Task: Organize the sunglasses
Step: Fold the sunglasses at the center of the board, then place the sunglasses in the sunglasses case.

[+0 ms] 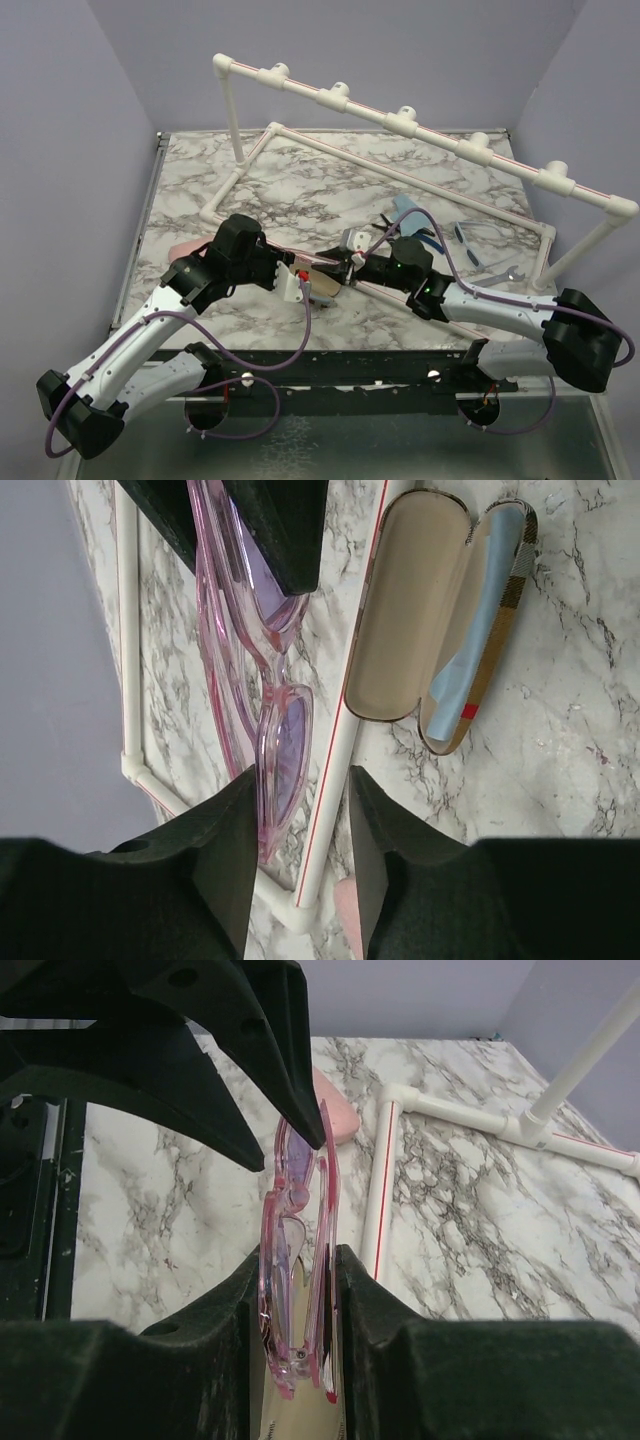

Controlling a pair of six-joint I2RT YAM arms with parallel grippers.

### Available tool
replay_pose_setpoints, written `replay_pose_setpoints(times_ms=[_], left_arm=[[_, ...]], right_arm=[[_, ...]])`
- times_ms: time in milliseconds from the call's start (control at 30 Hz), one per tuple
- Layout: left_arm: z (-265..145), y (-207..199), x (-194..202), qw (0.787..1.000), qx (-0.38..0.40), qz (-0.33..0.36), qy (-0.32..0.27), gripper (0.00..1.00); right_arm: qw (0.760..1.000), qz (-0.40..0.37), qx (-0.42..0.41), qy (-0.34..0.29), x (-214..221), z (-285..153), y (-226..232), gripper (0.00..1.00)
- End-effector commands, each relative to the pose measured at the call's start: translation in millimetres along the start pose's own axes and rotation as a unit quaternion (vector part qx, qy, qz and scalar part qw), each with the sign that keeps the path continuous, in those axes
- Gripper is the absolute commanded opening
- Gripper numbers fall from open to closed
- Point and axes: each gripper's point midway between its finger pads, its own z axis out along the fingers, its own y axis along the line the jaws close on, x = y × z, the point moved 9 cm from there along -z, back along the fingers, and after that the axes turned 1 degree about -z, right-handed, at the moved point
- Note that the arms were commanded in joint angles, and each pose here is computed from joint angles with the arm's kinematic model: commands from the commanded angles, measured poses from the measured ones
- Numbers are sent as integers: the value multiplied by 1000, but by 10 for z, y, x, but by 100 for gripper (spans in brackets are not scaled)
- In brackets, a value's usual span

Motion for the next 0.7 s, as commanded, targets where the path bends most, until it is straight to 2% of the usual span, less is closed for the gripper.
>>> replay_pose_setpoints(times_ms=[0, 167, 667], left_arm=[[0, 148, -49, 999, -43, 11, -10, 44], [22, 152, -48, 999, -48, 4, -13, 51], [113, 54, -66, 999, -22, 0, -46, 52]], right_arm=[[998, 51, 13, 46, 262, -17, 75, 15], [996, 61, 8, 58, 349, -13, 107, 15], [995, 62, 14, 76, 521, -44, 140, 11]])
